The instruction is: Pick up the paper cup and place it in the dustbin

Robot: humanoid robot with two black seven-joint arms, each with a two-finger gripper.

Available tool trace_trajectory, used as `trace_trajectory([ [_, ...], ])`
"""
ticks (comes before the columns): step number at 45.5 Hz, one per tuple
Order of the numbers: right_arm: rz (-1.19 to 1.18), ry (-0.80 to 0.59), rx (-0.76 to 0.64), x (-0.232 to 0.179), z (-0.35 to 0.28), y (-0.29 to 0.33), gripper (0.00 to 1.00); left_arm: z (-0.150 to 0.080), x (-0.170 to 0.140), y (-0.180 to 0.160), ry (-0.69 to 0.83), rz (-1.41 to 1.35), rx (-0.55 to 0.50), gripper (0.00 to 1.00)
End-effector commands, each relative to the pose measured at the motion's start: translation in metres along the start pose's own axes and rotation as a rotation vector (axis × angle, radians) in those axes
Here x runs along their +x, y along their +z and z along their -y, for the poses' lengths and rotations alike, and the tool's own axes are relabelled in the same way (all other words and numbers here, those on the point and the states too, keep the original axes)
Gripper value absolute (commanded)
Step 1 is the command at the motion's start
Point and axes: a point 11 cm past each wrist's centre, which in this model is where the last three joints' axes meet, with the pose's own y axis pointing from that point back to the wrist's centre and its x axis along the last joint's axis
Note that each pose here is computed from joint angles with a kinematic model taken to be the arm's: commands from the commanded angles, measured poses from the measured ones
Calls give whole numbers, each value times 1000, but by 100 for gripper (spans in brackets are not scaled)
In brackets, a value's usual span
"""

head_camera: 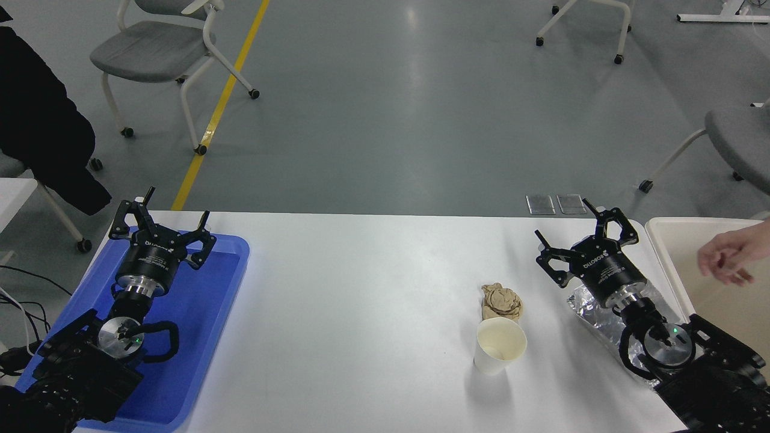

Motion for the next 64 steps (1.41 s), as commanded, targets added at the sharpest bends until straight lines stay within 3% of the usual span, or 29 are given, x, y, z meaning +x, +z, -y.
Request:
trace_trajectory([
  [1,-1,-4,1,-1,1,-1,100,0,-1,0,-3,1,1,100],
  [18,-120,-34,-52,-27,28,-16,100,0,0,1,0,1,-1,100],
  [29,-501,-120,-171,-75,54,-78,100,0,0,1,-1,1,-1,100],
  [40,-971,-213,-323,-154,70,-143,100,0,0,1,0,1,-1,100],
  [50,-1357,-216,-531,-199,72,-161,100,1,-1,1,-4,0,-1,100],
  [64,-1808,-171,-978,-226,44,-161,100,0,0,1,-1,1,-1,100],
])
